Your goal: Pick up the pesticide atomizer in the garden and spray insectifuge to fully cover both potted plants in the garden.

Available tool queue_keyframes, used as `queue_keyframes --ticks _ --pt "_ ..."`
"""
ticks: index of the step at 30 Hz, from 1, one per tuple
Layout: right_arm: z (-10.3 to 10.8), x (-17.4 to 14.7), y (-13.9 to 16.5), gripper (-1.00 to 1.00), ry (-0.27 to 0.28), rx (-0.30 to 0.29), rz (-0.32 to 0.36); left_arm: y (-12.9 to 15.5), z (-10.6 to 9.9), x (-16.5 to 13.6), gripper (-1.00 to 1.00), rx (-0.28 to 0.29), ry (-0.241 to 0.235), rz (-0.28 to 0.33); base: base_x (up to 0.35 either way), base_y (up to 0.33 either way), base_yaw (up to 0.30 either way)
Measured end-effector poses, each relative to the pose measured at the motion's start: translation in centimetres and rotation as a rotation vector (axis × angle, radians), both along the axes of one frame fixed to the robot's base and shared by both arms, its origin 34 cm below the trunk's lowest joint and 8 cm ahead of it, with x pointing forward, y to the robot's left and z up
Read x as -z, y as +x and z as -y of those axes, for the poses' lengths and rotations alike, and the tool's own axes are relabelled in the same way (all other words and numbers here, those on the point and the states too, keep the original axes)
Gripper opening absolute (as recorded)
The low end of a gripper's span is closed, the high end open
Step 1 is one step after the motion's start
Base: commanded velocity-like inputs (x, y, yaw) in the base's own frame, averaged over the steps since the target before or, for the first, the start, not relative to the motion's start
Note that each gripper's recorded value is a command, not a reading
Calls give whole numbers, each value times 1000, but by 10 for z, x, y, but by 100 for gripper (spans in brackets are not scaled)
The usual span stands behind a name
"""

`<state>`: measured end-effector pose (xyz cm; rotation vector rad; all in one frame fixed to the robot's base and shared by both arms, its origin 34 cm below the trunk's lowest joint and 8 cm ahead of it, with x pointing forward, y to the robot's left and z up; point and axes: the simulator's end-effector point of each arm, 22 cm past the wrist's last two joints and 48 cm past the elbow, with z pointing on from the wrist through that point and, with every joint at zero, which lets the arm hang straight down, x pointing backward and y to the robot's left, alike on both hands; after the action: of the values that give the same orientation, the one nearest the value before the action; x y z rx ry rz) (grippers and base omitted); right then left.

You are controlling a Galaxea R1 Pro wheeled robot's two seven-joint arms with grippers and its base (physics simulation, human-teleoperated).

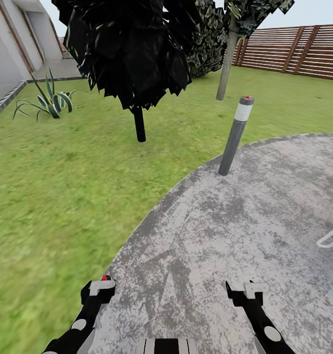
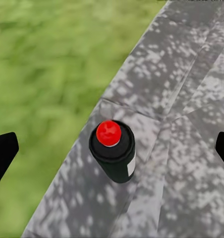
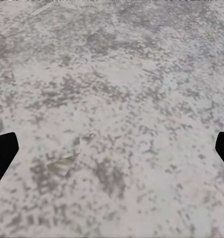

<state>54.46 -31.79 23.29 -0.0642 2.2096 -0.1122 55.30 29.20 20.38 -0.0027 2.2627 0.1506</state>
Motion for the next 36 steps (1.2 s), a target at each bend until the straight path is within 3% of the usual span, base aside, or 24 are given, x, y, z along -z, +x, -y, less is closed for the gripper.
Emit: queue_keyframes --ticks 12,36 --pt "-2 3 -1 100 5 0 -6 0 0 1 100 -8 -3 1 0 0 61" --pt "-5 64 -42 100 9 0 -138 -44 2 63 100 -7 -6 -132 0 0 1"
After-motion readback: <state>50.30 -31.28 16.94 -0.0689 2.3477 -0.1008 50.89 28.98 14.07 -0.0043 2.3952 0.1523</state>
